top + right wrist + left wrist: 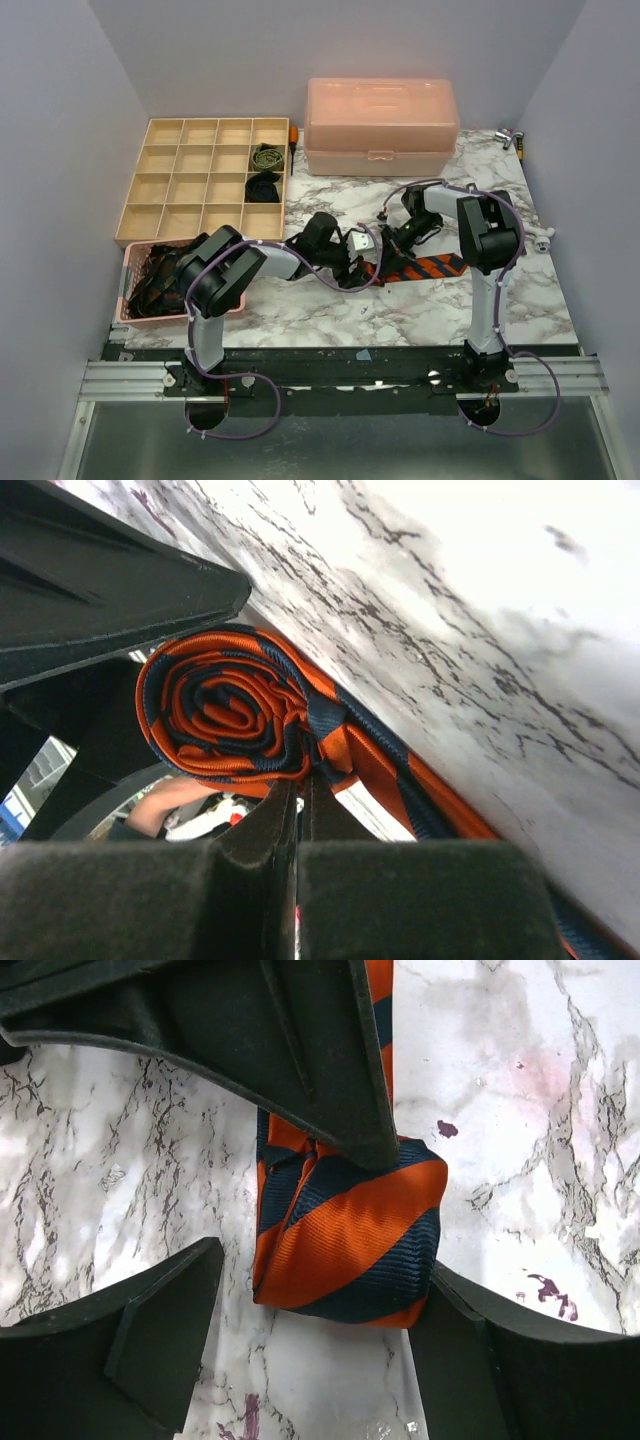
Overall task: Roll the ties
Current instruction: Roll the tie at the center of the board.
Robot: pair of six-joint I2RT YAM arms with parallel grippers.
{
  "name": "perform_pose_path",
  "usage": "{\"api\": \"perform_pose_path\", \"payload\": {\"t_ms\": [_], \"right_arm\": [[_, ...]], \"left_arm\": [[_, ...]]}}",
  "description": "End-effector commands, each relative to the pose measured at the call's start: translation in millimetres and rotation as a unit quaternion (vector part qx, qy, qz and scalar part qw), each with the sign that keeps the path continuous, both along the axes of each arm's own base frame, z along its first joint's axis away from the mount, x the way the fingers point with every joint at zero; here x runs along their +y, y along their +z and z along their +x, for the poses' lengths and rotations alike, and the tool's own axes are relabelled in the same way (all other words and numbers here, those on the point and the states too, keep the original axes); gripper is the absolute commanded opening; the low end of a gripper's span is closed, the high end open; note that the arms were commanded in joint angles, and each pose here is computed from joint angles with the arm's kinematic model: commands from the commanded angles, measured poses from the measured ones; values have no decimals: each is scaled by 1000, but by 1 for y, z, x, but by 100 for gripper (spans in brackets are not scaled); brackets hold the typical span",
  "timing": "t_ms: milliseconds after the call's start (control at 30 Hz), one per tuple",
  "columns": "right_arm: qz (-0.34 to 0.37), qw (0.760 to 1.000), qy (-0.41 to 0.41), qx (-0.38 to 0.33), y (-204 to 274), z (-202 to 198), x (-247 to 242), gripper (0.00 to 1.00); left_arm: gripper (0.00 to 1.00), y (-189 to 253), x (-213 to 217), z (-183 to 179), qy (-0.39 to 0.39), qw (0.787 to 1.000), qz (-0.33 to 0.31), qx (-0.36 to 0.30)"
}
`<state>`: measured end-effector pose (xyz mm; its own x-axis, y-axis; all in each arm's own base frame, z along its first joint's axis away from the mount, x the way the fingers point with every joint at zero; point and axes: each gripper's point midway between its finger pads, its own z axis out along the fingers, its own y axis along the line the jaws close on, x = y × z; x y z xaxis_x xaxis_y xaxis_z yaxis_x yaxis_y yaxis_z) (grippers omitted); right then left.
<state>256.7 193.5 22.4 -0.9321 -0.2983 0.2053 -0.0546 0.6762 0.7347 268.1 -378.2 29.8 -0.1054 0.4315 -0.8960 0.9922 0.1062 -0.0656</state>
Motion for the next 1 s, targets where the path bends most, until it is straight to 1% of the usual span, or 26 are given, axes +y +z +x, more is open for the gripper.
{"api": "perform_pose_path", "payload": {"t_ms": [0, 133, 233, 267, 333, 467, 567, 600, 667, 700, 767, 833, 967], "right_arm": [[-171, 979, 61, -88, -92, 24, -50, 0], [-171, 980, 61, -80, -93, 24, -50, 0], [-169, 981, 64, -76, -93, 23, -49, 0], [-168, 981, 64, -74, -93, 22, -49, 0], [-164, 981, 65, -75, -91, 23, -48, 0], [-146, 984, 62, -83, -82, 27, -42, 0], [-108, 988, 59, -93, -59, 31, -32, 1], [-93, 989, 54, -102, -46, 34, -29, 5], [-55, 992, 31, -112, -17, 40, -27, 17], [-40, 992, 15, -120, -5, 45, -28, 20], [-24, 990, -15, -139, 14, 53, -32, 22], [-29, 987, -29, -156, 17, 57, -34, 22], [-25, 984, -73, -159, 9, 57, -28, 18]], "left_arm": [[73, 21, -8, 2, -15, 999, -37, -21], [72, 24, -15, 0, -29, 998, -50, -14], [71, 26, -20, -5, -43, 997, -60, -21], [69, 26, -21, -5, -46, 997, -60, -22], [56, 21, -23, -7, -53, 997, -51, -21], [40, 10, -19, -12, -60, 998, -30, -16], [20, -3, -11, -17, -60, 998, -2, 2], [15, -6, -7, -18, -59, 998, 5, 7], [6, -13, 1, -22, -56, 998, 17, 18], [4, -16, 6, -25, -58, 998, 22, 24], [3, -20, 11, -28, -59, 998, 28, 26], [2, -21, 13, -30, -60, 997, 30, 28], [1, -18, 10, -30, -64, 997, 27, 31]]}}
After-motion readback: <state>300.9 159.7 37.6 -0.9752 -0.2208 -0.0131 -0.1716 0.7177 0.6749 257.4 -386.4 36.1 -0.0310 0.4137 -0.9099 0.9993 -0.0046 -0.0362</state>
